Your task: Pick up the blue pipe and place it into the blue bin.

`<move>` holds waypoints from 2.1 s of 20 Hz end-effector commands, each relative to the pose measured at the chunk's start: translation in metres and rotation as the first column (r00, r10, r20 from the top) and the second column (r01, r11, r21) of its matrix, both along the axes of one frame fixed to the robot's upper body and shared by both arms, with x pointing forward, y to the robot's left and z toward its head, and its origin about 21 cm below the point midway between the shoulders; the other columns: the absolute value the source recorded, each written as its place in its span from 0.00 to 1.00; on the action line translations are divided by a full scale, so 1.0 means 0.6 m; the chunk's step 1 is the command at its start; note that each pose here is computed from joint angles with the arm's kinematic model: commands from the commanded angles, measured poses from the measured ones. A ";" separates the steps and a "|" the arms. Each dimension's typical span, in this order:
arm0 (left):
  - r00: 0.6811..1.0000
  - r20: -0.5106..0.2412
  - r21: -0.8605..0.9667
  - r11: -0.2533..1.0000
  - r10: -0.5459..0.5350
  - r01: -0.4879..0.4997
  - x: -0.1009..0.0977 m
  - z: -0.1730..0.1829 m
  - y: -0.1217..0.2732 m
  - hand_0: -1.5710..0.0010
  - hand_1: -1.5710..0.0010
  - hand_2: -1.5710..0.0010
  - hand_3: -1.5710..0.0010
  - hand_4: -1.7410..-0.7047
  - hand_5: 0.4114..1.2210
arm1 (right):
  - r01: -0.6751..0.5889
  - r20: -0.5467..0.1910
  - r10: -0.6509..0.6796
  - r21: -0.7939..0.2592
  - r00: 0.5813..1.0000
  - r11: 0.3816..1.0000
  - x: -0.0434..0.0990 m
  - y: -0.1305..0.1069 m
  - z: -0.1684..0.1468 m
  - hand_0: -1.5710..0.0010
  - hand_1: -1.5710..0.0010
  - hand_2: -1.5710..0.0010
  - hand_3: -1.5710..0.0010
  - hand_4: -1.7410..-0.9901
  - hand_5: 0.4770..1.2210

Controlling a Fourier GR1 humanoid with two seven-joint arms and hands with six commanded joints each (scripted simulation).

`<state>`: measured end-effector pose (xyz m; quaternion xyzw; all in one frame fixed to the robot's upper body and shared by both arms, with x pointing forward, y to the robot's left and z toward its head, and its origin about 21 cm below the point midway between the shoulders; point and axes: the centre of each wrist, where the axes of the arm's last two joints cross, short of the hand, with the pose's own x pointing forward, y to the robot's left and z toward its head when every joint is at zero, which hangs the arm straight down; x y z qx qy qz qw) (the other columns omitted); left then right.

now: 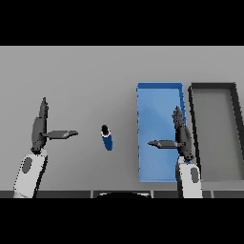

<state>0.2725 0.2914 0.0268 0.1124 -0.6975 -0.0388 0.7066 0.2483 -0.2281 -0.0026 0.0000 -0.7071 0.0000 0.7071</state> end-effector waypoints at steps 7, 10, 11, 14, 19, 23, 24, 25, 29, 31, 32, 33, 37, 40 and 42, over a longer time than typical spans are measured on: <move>0.988 -0.003 0.082 0.985 -0.154 0.154 0.010 0.012 0.010 1.00 1.00 1.00 1.00 0.75 0.23 | -0.049 0.053 0.058 -0.154 0.997 0.987 0.011 -0.022 0.016 1.00 1.00 1.00 1.00 0.71 0.16; 0.944 -0.052 0.154 0.931 -0.327 0.331 0.012 0.016 0.047 1.00 1.00 1.00 1.00 0.74 0.23 | -0.122 0.084 0.157 -0.321 0.984 0.939 -0.006 -0.025 0.026 1.00 1.00 1.00 1.00 0.73 0.15; 0.933 -0.046 0.160 0.919 -0.357 0.360 0.011 0.016 0.045 1.00 1.00 1.00 1.00 0.75 0.23 | -0.133 0.082 0.169 -0.335 0.982 0.933 -0.008 -0.023 0.025 1.00 1.00 1.00 1.00 0.73 0.15; 0.913 -0.048 0.160 0.899 -0.405 0.407 0.006 0.014 0.046 1.00 1.00 1.00 1.00 0.75 0.22 | -0.137 0.068 0.172 -0.357 0.983 0.924 -0.013 -0.026 0.024 1.00 1.00 1.00 1.00 0.74 0.15; 0.819 -0.083 0.158 0.804 -0.568 0.574 -0.028 0.034 0.024 1.00 1.00 1.00 1.00 0.73 0.19 | -0.139 0.079 0.175 -0.339 0.981 0.930 -0.005 -0.018 0.035 1.00 1.00 1.00 1.00 0.72 0.14; 0.741 -0.219 0.157 0.727 -0.635 0.669 -0.048 0.039 -0.025 1.00 1.00 1.00 1.00 0.68 0.10 | -0.146 0.070 0.177 -0.321 0.982 0.936 -0.006 -0.016 0.035 1.00 1.00 1.00 1.00 0.68 0.13; 0.725 -0.229 0.148 0.713 -0.650 0.686 -0.050 0.040 -0.037 1.00 1.00 1.00 1.00 0.67 0.09 | -0.146 0.069 0.177 -0.321 0.982 0.936 -0.004 -0.019 0.035 1.00 1.00 1.00 1.00 0.68 0.13; 0.708 -0.237 0.146 0.696 -0.666 0.703 -0.059 0.036 -0.047 1.00 1.00 1.00 1.00 0.66 0.08 | -0.143 0.080 0.178 -0.327 0.981 0.934 -0.006 -0.020 0.038 1.00 1.00 1.00 1.00 0.69 0.13; 0.655 -0.255 0.145 0.642 -0.711 0.753 -0.061 0.007 -0.090 1.00 1.00 1.00 1.00 0.61 0.06 | -0.145 0.069 0.177 -0.327 0.982 0.934 -0.011 -0.021 0.035 1.00 1.00 1.00 1.00 0.70 0.13; 0.641 -0.217 0.136 0.628 -0.736 0.766 -0.058 0.001 -0.111 1.00 1.00 1.00 1.00 0.58 0.08 | -0.148 0.059 0.177 -0.326 0.983 0.934 -0.008 -0.020 0.032 1.00 1.00 1.00 1.00 0.71 0.12; 0.643 -0.201 0.136 0.629 -0.739 0.766 -0.049 -0.004 -0.126 1.00 1.00 1.00 1.00 0.57 0.09 | -0.156 0.066 0.187 -0.320 0.980 0.935 -0.009 -0.015 0.034 1.00 1.00 1.00 1.00 0.71 0.12; 0.644 -0.194 0.136 0.629 -0.740 0.765 -0.041 -0.009 -0.132 1.00 1.00 1.00 1.00 0.57 0.09 | -0.150 0.061 0.178 -0.314 0.982 0.938 -0.007 -0.019 0.033 1.00 1.00 1.00 1.00 0.71 0.11; 0.658 -0.176 0.097 0.652 -0.732 0.752 -0.034 -0.035 -0.164 1.00 1.00 1.00 1.00 0.59 0.09 | -0.140 0.070 0.170 -0.314 0.983 0.939 -0.010 -0.025 0.036 1.00 1.00 1.00 1.00 0.71 0.10; 0.661 -0.168 0.050 0.664 -0.731 0.746 -0.028 -0.052 -0.179 1.00 1.00 1.00 1.00 0.58 0.10 | -0.143 0.075 0.173 -0.304 0.982 0.942 -0.011 -0.025 0.038 1.00 1.00 1.00 1.00 0.72 0.10; 0.671 -0.170 0.068 0.671 -0.722 0.739 -0.023 -0.067 -0.189 1.00 1.00 1.00 1.00 0.60 0.10 | -0.144 0.065 0.171 -0.299 0.983 0.943 -0.008 -0.026 0.034 1.00 1.00 1.00 1.00 0.72 0.10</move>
